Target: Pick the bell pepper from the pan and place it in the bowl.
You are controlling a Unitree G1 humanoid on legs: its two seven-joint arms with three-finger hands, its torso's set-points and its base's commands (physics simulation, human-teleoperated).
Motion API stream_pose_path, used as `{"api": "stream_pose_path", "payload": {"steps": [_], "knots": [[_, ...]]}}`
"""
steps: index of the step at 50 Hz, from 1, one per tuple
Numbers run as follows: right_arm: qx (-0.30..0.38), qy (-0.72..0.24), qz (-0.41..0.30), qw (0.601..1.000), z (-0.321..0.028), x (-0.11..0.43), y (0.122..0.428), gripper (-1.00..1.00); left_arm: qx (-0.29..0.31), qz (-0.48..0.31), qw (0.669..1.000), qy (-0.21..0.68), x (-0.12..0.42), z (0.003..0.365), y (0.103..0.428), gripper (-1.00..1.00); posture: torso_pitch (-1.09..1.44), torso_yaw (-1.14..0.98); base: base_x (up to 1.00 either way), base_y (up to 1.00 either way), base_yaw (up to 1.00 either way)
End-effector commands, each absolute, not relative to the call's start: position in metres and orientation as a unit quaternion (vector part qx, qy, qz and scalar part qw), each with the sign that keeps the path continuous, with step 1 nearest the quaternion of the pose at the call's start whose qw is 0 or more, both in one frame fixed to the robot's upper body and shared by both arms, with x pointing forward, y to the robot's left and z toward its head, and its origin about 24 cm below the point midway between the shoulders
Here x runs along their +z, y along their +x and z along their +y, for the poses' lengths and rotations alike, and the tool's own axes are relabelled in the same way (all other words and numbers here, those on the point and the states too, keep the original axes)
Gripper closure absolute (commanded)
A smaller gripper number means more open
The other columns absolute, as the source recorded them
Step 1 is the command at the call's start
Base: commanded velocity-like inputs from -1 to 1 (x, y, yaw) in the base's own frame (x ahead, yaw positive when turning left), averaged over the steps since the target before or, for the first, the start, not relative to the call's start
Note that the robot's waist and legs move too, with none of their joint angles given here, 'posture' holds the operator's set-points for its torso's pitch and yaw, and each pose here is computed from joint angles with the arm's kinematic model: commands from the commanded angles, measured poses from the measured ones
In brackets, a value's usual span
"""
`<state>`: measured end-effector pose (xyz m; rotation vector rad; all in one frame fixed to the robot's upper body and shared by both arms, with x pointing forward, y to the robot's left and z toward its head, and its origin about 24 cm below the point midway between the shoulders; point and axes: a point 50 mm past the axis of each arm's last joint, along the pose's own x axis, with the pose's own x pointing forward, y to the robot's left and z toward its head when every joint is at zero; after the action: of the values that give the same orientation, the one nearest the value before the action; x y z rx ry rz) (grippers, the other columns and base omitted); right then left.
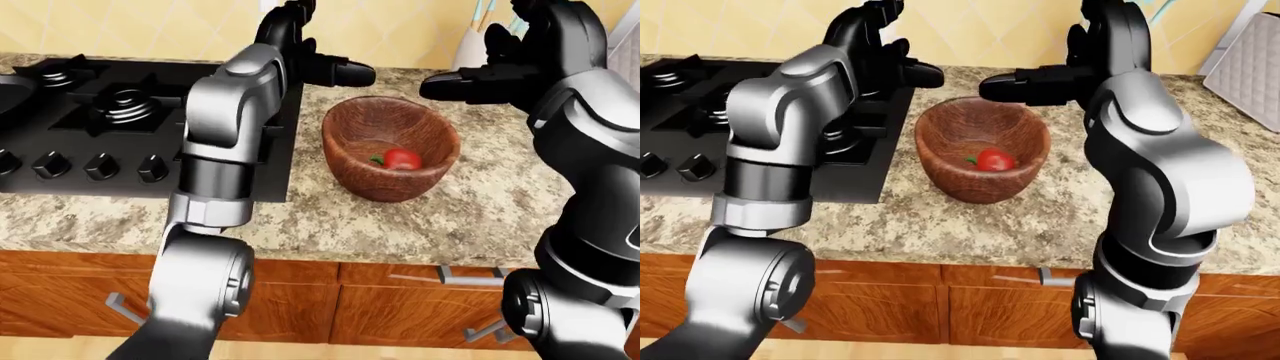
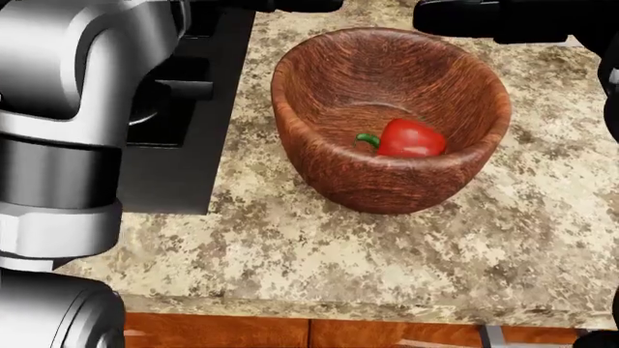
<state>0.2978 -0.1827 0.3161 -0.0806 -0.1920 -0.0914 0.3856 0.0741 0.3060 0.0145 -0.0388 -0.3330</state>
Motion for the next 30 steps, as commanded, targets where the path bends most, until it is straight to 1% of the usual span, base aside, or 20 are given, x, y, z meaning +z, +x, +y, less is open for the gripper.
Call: {"api": "stream_pose_path", "payload": {"steps": [1,7,13,19,22,27,30], "knots": [[-0.052,-0.041,-0.135,0.989,-0.183,0.333,0.293,-1.00,-0.151,-0.073,0.986,0.000,0.330,0.079,0.378,-1.00,0.00,0.00,0.00,0.00,0.00],[-0.052,-0.049,-0.138,0.988,-0.179,0.340,0.298,-1.00,-0.098,-0.090,0.991,-0.003,0.333,0.104,0.374,-1.00,0.00,0.00,0.00,0.00,0.00],[-0.049,-0.056,-0.139,0.987,-0.175,0.341,0.305,-1.00,-0.070,-0.095,0.993,-0.002,0.326,0.122,0.367,-1.00,0.00,0.00,0.00,0.00,0.00],[-0.045,-0.061,-0.140,0.987,-0.169,0.340,0.312,-1.00,-0.019,-0.119,0.993,-0.004,0.325,0.146,0.357,-1.00,0.00,0.00,0.00,0.00,0.00],[-0.042,-0.064,-0.142,0.987,-0.166,0.340,0.314,-1.00,-0.009,-0.125,0.992,-0.006,0.322,0.154,0.352,-1.00,0.00,0.00,0.00,0.00,0.00],[-0.042,-0.067,-0.150,0.985,-0.164,0.343,0.317,-1.00,0.026,-0.148,0.989,0.003,0.322,0.167,0.347,-1.00,0.00,0.00,0.00,0.00,0.00],[-0.036,-0.067,-0.156,0.985,-0.162,0.344,0.317,-1.00,0.034,-0.162,0.986,-0.001,0.324,0.171,0.344,-1.00,0.00,0.00,0.00,0.00,0.00]]}}
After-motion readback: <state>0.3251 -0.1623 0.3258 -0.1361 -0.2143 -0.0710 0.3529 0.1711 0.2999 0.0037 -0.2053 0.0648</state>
